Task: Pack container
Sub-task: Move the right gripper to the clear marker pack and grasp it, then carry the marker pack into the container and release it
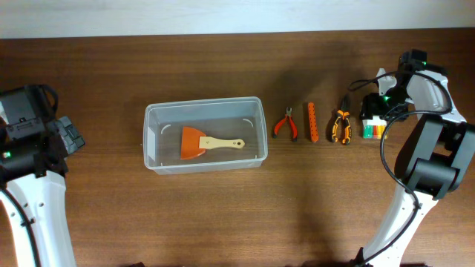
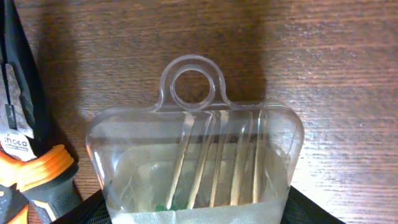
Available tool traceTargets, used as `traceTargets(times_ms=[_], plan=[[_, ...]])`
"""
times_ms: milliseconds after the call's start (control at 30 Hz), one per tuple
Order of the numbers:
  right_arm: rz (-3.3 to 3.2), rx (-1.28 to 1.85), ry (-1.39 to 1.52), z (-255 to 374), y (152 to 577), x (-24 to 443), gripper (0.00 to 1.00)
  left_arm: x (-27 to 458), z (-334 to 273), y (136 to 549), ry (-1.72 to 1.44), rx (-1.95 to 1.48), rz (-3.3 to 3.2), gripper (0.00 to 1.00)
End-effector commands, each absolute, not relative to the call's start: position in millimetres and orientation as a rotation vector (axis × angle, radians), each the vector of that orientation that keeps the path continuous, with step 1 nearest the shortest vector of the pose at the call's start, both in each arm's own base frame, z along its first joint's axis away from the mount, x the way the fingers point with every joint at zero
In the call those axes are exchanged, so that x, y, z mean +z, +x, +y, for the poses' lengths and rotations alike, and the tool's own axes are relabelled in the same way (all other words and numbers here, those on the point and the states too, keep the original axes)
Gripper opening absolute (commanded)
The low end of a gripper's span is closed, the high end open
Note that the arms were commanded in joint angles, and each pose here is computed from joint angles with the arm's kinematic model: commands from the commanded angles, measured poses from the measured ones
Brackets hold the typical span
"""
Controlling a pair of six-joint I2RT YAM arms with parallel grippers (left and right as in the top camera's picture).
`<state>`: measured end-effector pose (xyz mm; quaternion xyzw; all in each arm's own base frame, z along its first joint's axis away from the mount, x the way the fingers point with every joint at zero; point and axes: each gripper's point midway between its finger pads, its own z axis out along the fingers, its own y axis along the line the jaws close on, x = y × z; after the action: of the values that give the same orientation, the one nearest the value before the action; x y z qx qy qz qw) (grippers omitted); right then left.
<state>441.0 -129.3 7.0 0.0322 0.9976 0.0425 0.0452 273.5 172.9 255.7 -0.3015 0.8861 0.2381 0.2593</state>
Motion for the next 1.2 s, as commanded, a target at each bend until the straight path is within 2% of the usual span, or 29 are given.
traceTargets(times_ms=[0, 167, 333, 500, 600, 667, 800, 933, 1067, 1133, 1167], plan=[[3.088, 0.099, 0.159, -129.5, 433.1, 9.9, 0.63, 265.5, 176.1, 271.2, -0.815, 0.663, 2.376, 0.99], [3.027, 0.084, 0.195, -132.5, 445.7, 61.8, 0.55, 265.5, 176.1, 271.2, -0.815, 0.663, 2.376, 0.99], [2.881, 0.162, 0.133, -109.4, 464.3, 155.8, 0.48, 265.5, 176.1, 271.2, -0.815, 0.662, 2.376, 0.99], [2.714, 0.242, -0.053, -47.3, 470.3, 249.5, 0.39, 265.5, 176.1, 271.2, -0.815, 0.663, 2.376, 0.99], [2.635, 0.263, -0.223, 9.5, 468.7, 283.5, 0.27, 265.5, 176.1, 271.2, -0.815, 0.663, 2.376, 0.99], [2.611, 0.284, -0.335, 47.2, 466.1, 289.6, 0.23, 265.5, 176.1, 271.2, -0.815, 0.663, 2.376, 0.99], [2.582, 0.327, -0.709, 137.3, 446.7, 279.2, 0.22, 265.5, 176.1, 271.2, -0.815, 0.663, 2.376, 0.99], [2.487, 0.339, -1.183, 218.8, 414.6, 251.9, 0.23, 265.5, 176.1, 271.2, -0.815, 0.663, 2.376, 0.99], [2.39, 0.319, -1.523, 261.6, 390.0, 218.7, 0.23, 265.5, 176.1, 271.2, -0.815, 0.663, 2.376, 0.99], [2.353, 0.313, -1.64, 273.0, 381.7, 201.5, 0.18, 265.5, 176.1, 271.2, -0.815, 0.662, 2.376, 0.99], [2.328, 0.313, -1.71, 277.9, 377.0, 191.3, 0.11, 265.5, 176.1, 271.2, -0.815, 0.663, 2.376, 0.99]])
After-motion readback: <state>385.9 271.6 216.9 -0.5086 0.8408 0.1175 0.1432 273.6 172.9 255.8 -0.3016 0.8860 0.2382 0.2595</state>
